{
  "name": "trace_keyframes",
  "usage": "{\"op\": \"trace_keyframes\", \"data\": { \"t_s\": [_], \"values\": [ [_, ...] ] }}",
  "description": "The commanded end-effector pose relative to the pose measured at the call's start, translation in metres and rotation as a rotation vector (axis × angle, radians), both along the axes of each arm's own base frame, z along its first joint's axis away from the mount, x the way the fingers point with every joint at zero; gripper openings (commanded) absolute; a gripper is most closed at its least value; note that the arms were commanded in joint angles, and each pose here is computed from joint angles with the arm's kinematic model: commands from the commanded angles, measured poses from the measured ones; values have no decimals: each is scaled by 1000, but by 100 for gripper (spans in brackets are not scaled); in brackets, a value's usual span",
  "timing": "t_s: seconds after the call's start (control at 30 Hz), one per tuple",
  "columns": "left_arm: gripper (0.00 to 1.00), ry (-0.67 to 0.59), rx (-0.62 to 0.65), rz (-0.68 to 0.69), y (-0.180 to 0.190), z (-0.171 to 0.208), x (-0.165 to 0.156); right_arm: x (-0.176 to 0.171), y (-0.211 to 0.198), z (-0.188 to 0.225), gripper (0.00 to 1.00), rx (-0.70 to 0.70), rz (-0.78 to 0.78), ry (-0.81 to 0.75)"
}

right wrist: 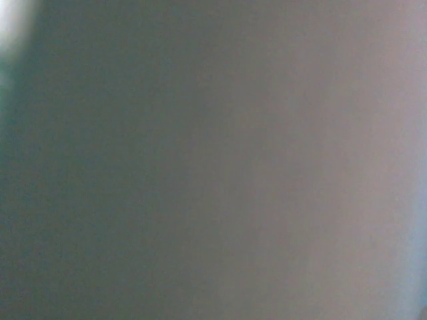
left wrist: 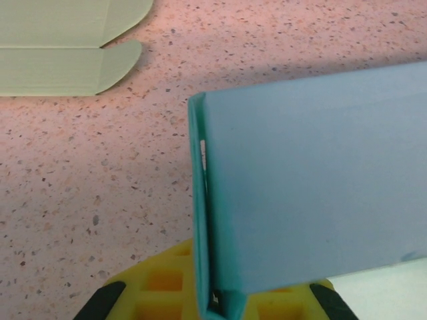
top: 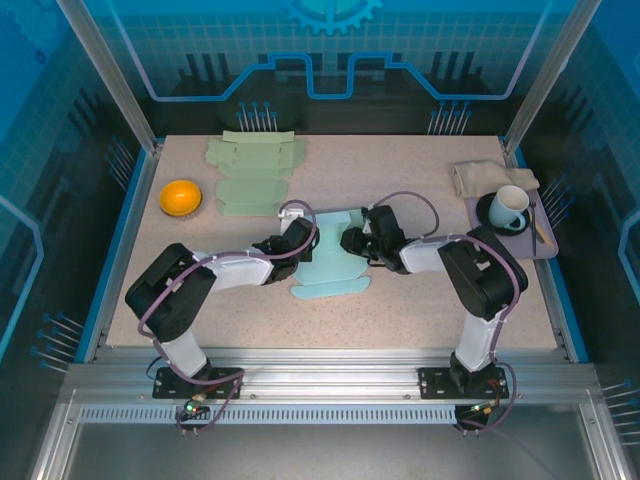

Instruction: Fold the paper box

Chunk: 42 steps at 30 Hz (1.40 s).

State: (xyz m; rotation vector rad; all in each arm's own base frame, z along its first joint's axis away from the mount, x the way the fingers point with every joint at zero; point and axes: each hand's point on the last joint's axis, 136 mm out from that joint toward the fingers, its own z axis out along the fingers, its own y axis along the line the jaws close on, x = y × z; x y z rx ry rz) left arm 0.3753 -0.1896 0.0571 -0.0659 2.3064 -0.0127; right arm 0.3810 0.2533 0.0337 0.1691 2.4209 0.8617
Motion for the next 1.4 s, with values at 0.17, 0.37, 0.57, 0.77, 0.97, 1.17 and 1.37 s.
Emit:
{"op": "trace_keyframes", "data": {
  "t_s": [0.17,0.37,0.57,0.77,0.97,1.17,1.37],
  "values": [
    [0,158,54,-46,1,-39,-27,-27,-12,-15,20,-66,0,104],
    [0,146,76,-45,3,-36,-25,-35,-38,45,25,-166,97,-15],
    [0,126,101,-64,4,-30,-23,-43,-81,106,42,-416,326,-186],
    [0,112,113,-97,4,-28,-23,-10,-128,150,52,-711,576,-455],
    [0,96,123,-122,3,-27,-22,25,-132,116,63,-766,865,-691],
    [0,85,106,-128,0,-25,-21,24,-117,88,60,-657,1085,-647],
    [0,85,92,-139,-4,-24,-20,8,-98,65,61,-642,1214,-656]
  ]
}}
